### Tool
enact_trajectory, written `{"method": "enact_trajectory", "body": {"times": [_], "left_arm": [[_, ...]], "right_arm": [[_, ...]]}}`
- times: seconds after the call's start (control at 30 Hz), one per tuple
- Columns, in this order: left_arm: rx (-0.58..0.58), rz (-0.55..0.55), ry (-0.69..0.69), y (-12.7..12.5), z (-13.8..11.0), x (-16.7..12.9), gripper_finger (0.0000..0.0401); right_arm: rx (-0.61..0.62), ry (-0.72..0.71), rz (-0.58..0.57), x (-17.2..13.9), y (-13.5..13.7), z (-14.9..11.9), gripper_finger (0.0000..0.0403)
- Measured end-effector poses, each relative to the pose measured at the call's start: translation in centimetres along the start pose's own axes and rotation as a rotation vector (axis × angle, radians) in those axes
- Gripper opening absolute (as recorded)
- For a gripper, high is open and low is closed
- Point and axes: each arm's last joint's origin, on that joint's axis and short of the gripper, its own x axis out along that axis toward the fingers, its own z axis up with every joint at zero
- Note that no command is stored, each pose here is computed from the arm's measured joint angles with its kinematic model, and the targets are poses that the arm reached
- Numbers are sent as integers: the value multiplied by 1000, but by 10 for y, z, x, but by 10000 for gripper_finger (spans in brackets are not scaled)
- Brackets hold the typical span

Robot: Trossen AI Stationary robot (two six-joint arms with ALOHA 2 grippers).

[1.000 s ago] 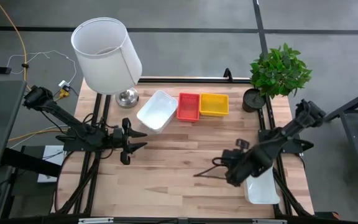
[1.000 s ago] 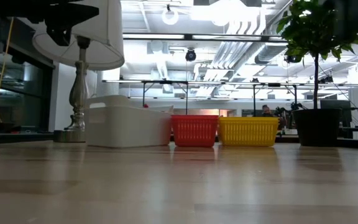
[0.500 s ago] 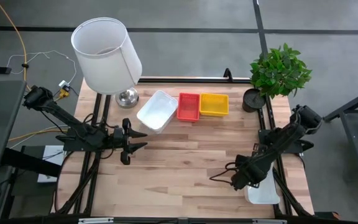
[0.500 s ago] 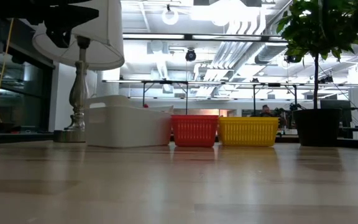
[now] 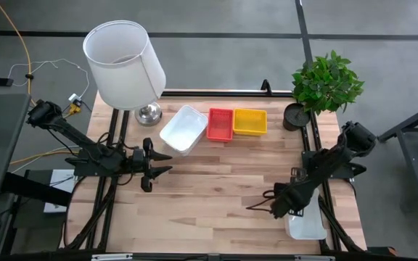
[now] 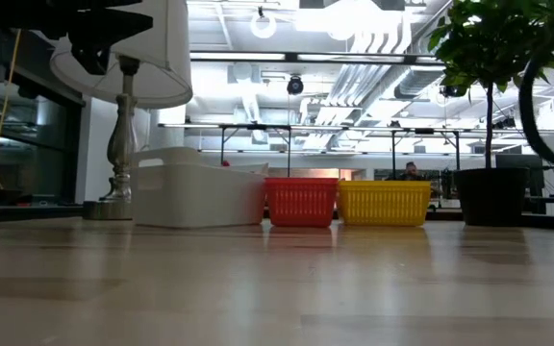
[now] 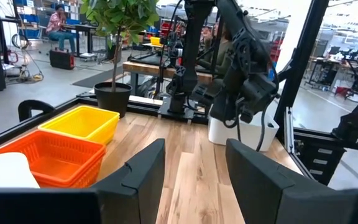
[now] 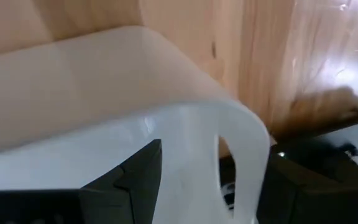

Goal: Stack baskets by color
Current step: Stack the bottom white bin on the white bin

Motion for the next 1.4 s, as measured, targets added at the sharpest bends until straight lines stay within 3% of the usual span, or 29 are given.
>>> {"method": "enact_trajectory", "body": {"times": [0.17,0.27,0.5,0.73,1.0,1.23,1.4], "left_arm": [[-10,0,0,0,0,0,157],[-10,1,0,0,0,0,157],[-10,1,0,0,0,0,157],[-10,1,-1,0,0,0,157],[-14,1,-10,0,1,0,157],[-14,-1,-14,0,2,0,157],[-12,-22,-11,-1,1,0,157]], "right_arm": [[-18,-31,-13,9,-1,1,193],[-48,-41,-2,10,0,2,168],[-79,-30,51,2,2,2,14],[-12,-149,94,-40,-4,-4,4],[139,-561,171,-107,-39,-2,1],[118,-815,233,-150,-66,27,0],[69,-925,215,-177,-83,50,0]]}}
